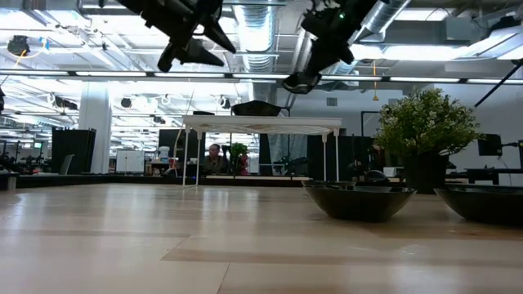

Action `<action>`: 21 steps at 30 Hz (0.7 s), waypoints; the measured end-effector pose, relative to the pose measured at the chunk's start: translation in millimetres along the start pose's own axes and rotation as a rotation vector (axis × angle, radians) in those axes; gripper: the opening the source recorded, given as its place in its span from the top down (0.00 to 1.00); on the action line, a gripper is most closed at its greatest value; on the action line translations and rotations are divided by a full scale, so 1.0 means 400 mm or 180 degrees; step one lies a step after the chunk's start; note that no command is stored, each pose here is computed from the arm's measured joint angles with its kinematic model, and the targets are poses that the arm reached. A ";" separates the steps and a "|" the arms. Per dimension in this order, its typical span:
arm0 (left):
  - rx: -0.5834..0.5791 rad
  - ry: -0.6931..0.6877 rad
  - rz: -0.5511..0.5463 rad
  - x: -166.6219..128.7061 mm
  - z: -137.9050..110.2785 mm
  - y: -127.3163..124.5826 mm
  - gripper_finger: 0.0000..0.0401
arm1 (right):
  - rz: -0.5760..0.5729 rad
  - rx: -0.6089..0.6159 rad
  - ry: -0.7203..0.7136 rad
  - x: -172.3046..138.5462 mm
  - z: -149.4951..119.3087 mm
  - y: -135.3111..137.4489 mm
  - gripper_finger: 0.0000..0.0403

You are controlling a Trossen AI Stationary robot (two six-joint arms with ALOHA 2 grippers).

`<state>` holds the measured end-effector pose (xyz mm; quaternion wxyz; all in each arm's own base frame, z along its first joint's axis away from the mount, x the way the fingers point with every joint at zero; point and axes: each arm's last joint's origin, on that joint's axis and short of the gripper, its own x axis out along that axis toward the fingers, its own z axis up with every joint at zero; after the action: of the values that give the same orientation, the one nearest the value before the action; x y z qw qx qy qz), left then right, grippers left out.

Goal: Pick & Place Mini shaped plates
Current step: Put the leaf-shaped plate on the shelf

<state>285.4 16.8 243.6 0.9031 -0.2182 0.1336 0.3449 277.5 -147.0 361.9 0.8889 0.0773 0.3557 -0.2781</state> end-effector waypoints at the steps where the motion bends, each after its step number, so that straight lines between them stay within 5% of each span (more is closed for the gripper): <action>1: 0.0007 0.0014 -0.0004 -0.001 -0.006 0.001 0.57 | 0.0015 0.0057 0.0014 -0.001 0.002 -0.019 1.00; 8: 0.0336 0.0085 -0.0117 -0.015 -0.050 -0.006 0.57 | 0.0524 0.0525 0.0054 0.002 -0.003 -0.135 1.00; 21: 0.0480 -0.0096 -0.0304 -0.027 -0.089 0.011 0.57 | 0.0601 0.0762 0.0202 0.059 -0.021 -0.215 1.00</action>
<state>271.2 -3.8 215.4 0.9342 -0.1506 0.1351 0.2937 239.5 -226.4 345.0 0.8839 0.2245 0.3390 -0.2311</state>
